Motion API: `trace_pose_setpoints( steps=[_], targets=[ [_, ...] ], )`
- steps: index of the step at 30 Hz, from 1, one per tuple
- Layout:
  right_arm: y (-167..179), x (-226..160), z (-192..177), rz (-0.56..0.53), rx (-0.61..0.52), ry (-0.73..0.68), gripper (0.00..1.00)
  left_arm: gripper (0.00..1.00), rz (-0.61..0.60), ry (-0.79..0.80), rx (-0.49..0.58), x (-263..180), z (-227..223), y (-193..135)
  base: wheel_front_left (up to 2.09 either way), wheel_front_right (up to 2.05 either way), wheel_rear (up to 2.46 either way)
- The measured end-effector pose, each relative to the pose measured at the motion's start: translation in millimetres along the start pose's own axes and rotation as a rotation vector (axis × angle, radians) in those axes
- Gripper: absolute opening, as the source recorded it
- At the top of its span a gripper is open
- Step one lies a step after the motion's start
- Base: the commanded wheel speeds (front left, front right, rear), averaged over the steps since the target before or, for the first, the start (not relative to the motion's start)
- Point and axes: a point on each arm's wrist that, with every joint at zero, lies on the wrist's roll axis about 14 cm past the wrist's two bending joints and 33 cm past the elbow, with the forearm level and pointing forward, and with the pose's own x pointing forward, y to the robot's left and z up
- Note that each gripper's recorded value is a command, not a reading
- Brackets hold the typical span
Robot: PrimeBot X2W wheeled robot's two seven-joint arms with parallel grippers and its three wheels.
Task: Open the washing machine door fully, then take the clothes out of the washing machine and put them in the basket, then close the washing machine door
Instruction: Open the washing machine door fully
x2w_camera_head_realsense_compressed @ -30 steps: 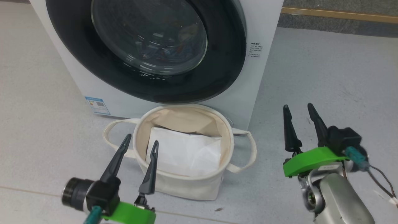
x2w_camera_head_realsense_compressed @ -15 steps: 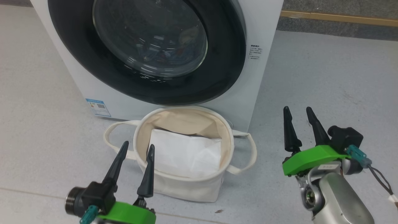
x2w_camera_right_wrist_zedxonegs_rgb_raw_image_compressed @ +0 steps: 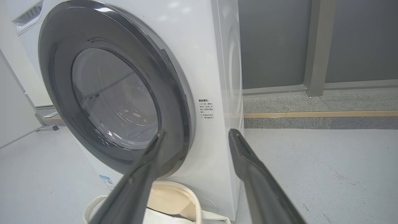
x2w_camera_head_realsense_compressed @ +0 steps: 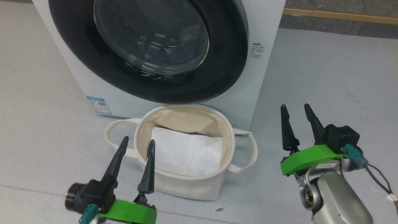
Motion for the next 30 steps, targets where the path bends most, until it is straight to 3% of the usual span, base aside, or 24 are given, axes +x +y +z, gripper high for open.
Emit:
trace_pose_setpoints(
  steps=[7, 8, 9, 15, 23, 25, 30],
  targets=[
    [1, 1, 3, 0.006, -0.014, -0.01, 1.0, 1.0, -0.003, 0.006, -0.009, 1, -3, -3, 0.0, 0.0, 0.0],
    [1, 1, 4, 0.007, -0.014, -0.012, 0.58, 1.0, -0.008, 0.007, -0.007, 1, -3, -4, 0.0, 0.0, 0.0],
    [2, 1, 4, 0.009, -0.014, -0.013, 0.0, 1.0, -0.009, 0.006, -0.007, 1, -3, -4, 0.0, 0.0, 0.0],
    [-10, 0, -2, -0.061, 0.165, -0.016, 0.0, 1.0, -0.021, -0.003, -0.008, 1, -1, -7, 0.0, 0.0, 0.0],
    [-58, 8, -12, -0.263, 0.701, -0.056, 0.0, 1.0, -0.02, 0.05, -0.004, 3, -21, -8, 0.0, 0.0, 0.0],
    [-62, 13, -11, -0.267, 0.754, -0.059, 0.0, 1.0, -0.019, 0.061, 0.0, 3, -25, -7, 0.0, 0.0, 0.0],
    [-72, 42, -1, -0.239, 1.004, -0.078, 0.0, 1.0, -0.017, 0.09, 0.003, 11, -38, -6, 0.0, 0.0, 0.0]
  ],
)
